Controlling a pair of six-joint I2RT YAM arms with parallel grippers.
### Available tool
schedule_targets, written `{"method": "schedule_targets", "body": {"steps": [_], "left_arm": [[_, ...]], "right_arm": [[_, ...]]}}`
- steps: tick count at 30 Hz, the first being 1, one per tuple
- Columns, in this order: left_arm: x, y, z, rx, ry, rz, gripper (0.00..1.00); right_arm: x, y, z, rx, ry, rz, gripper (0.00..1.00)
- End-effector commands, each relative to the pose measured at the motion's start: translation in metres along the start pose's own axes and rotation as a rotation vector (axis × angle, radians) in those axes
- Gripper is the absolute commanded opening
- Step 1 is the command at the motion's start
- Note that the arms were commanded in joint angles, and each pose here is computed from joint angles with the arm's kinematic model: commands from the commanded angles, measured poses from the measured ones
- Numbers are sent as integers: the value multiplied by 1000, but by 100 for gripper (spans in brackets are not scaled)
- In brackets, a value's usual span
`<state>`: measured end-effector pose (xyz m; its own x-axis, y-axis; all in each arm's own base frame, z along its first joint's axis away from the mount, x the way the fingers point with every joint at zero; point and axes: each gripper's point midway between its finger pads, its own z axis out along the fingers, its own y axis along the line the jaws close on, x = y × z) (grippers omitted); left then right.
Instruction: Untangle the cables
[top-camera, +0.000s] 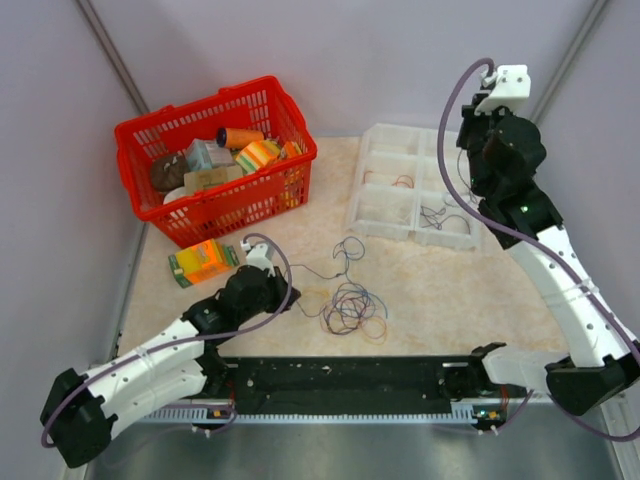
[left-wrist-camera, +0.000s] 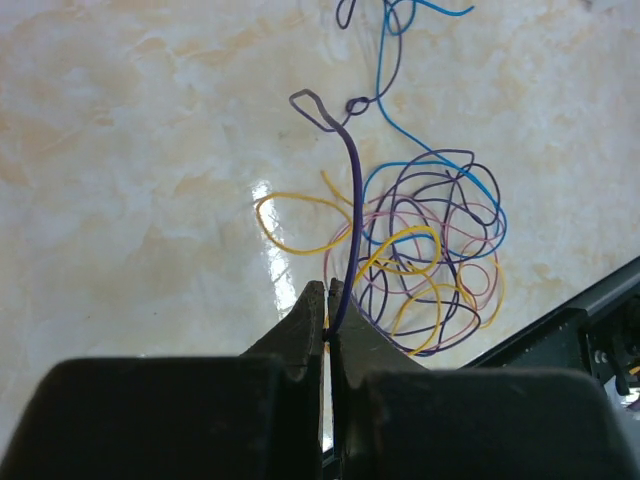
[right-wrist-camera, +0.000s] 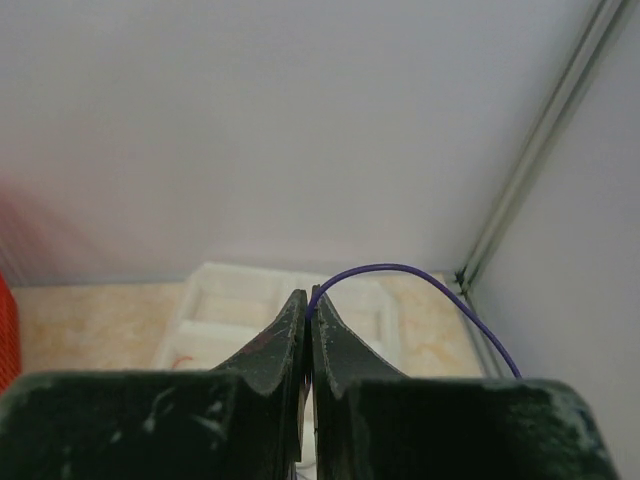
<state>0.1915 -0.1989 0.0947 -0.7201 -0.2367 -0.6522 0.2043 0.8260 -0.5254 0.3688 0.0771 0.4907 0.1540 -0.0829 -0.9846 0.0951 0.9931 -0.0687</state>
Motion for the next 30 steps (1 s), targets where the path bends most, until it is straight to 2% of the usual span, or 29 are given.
{"method": "schedule_targets", "body": {"steps": [1,4,7,18,30], "left_arm": [[-31,-39,-14,152,-80,39,0],[-39,-43,-19,159,-99,54,0],[-45,-45,-21,153,-109,70,0],[-48,-48,-21,154,-112,71,0],[-59,-57,-27,176,-134,85,0]], "right_arm": [[10,-13,-7,-7,-6,147,0],[32,-7,-8,-27,36,182,0],[36,-6,-8,-33,46,179,0],[13,-12,-5,-37,5,182,0],[64,-23,11,-19,86,201,0]]}}
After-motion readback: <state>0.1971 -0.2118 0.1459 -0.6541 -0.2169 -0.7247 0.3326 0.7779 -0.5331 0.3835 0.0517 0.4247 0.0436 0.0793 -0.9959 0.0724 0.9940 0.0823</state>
